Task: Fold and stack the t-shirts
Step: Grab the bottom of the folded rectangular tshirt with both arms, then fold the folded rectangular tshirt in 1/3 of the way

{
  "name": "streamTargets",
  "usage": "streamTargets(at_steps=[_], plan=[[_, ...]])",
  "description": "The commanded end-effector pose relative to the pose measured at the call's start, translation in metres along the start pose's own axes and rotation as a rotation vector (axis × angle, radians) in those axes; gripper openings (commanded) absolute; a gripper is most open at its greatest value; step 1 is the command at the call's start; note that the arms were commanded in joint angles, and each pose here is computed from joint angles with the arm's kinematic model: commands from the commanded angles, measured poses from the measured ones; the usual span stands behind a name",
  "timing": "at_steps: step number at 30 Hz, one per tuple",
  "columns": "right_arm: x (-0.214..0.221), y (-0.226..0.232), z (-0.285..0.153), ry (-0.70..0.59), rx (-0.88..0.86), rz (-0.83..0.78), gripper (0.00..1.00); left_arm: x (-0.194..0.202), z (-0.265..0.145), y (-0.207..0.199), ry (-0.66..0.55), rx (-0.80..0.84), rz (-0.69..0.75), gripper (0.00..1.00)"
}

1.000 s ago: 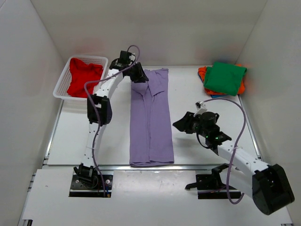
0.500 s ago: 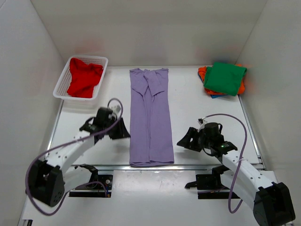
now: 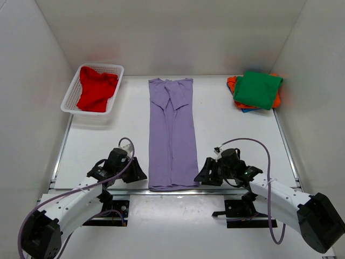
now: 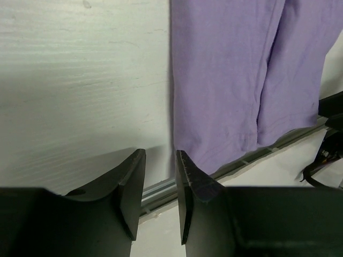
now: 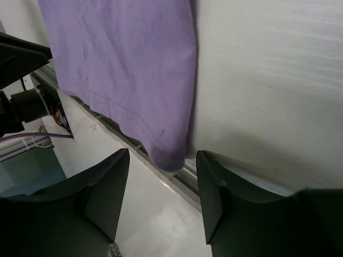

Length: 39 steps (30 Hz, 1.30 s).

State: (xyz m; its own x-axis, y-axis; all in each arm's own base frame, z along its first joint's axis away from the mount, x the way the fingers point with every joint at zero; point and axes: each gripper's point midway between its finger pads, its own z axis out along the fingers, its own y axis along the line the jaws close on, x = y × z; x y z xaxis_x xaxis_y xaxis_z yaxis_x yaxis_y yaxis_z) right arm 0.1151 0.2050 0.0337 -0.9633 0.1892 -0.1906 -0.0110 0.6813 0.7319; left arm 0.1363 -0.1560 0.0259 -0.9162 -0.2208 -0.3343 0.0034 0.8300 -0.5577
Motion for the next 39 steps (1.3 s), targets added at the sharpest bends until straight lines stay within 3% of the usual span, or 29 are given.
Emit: streamTargets(at_steps=[1, 9, 13, 16, 18, 20, 21, 29, 33, 39], plan=[[0.012, -0.013, 0.008, 0.023, 0.049, 0.028, 0.5, -0.003, 0.004, -0.011, -0.034, 0.056, -0.04, 0.41], [0.017, -0.01, 0.016, 0.055, 0.058, 0.034, 0.47, 0.004, 0.01, -0.025, -0.01, 0.09, -0.033, 0.45], [0.019, -0.015, 0.018, 0.066, 0.066, 0.034, 0.38, 0.013, 0.013, -0.025, 0.008, 0.088, -0.033, 0.43], [0.018, -0.011, 0.019, 0.073, 0.06, 0.03, 0.28, 0.025, 0.018, -0.024, 0.047, 0.089, -0.011, 0.32], [0.021, -0.013, 0.019, 0.093, 0.068, 0.033, 0.23, 0.032, 0.02, -0.023, 0.073, 0.083, -0.012, 0.15], [0.021, -0.009, 0.019, 0.102, 0.064, 0.031, 0.1, 0.038, 0.021, -0.019, 0.087, 0.067, -0.005, 0.0], [0.022, -0.011, 0.017, 0.113, 0.069, 0.035, 0.01, 0.039, 0.02, -0.019, 0.095, 0.062, 0.001, 0.0], [-0.007, 0.024, 0.003, 0.138, 0.004, 0.013, 0.0, -0.015, 0.005, -0.053, 0.051, 0.072, 0.038, 0.0], [-0.046, 0.045, -0.003, 0.111, -0.023, 0.012, 0.0, -0.043, 0.003, -0.063, 0.054, 0.058, 0.076, 0.0], [-0.104, 0.067, -0.004, 0.102, -0.054, -0.007, 0.0, -0.109, 0.006, -0.067, -0.015, 0.075, 0.022, 0.0]])
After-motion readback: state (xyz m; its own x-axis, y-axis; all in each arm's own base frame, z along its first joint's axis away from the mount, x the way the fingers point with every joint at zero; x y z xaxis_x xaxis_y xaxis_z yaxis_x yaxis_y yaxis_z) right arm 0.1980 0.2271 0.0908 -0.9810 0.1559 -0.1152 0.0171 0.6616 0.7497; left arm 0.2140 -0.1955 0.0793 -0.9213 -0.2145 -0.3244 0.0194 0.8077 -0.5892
